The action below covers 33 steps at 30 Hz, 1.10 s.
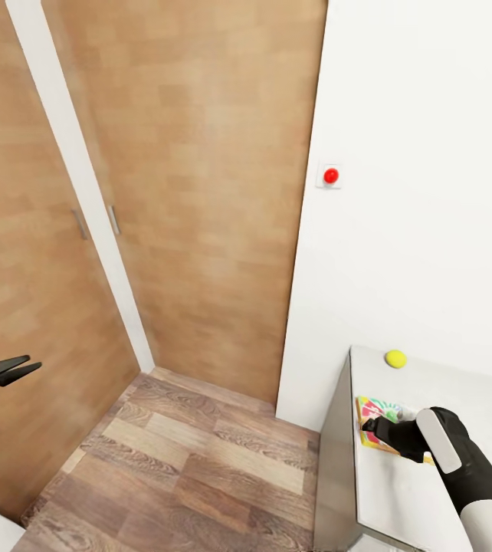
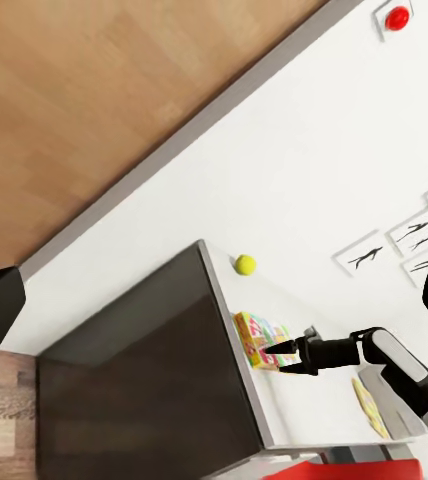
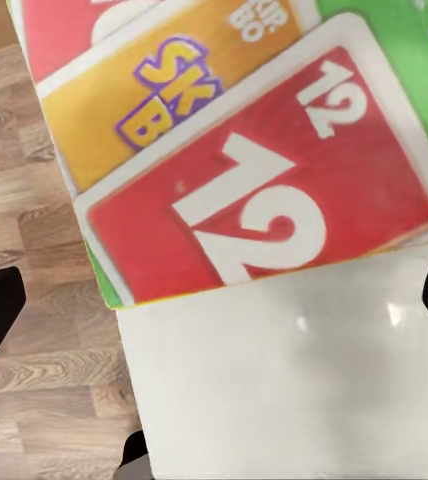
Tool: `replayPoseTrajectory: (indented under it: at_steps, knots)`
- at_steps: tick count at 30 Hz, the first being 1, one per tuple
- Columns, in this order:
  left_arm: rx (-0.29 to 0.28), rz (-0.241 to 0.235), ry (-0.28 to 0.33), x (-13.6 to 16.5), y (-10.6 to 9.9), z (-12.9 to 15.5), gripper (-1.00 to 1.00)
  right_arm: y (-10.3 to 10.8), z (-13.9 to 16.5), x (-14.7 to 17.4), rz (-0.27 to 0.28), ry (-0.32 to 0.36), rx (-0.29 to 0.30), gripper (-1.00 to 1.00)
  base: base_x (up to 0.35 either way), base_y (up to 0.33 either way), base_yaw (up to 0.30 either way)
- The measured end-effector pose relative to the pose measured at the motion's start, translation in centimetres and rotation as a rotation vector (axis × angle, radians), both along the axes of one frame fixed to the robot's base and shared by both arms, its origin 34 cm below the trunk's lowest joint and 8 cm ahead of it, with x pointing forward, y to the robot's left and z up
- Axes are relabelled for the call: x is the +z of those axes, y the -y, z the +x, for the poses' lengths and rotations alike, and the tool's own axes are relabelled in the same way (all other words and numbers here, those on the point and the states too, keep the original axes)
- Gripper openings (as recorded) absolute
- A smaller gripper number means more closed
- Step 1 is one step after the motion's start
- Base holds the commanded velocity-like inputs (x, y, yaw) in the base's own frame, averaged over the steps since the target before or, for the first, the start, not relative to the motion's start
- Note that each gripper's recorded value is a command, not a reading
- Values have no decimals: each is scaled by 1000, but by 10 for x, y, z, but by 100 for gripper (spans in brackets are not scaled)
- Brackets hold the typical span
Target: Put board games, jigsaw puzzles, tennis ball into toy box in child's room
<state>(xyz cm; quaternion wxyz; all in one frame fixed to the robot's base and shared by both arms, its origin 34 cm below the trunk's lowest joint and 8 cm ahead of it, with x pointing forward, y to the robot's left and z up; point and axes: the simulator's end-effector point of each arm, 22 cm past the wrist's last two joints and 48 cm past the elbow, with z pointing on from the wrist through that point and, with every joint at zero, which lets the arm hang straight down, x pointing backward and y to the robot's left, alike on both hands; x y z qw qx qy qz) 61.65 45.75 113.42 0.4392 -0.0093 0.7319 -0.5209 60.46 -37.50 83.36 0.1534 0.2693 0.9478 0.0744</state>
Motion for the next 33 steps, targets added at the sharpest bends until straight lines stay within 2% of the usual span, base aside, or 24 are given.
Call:
replayPoseTrajectory:
  at_steps: [19,33]
  knots:
    - [0,0,9,5,0,-1,100,0,1,5,0,9,-1,100,-47,-90,-44]
    - [0,0,9,5,0,-1,100,-4,5,7,24,29,7,100,-1,-175,-1]
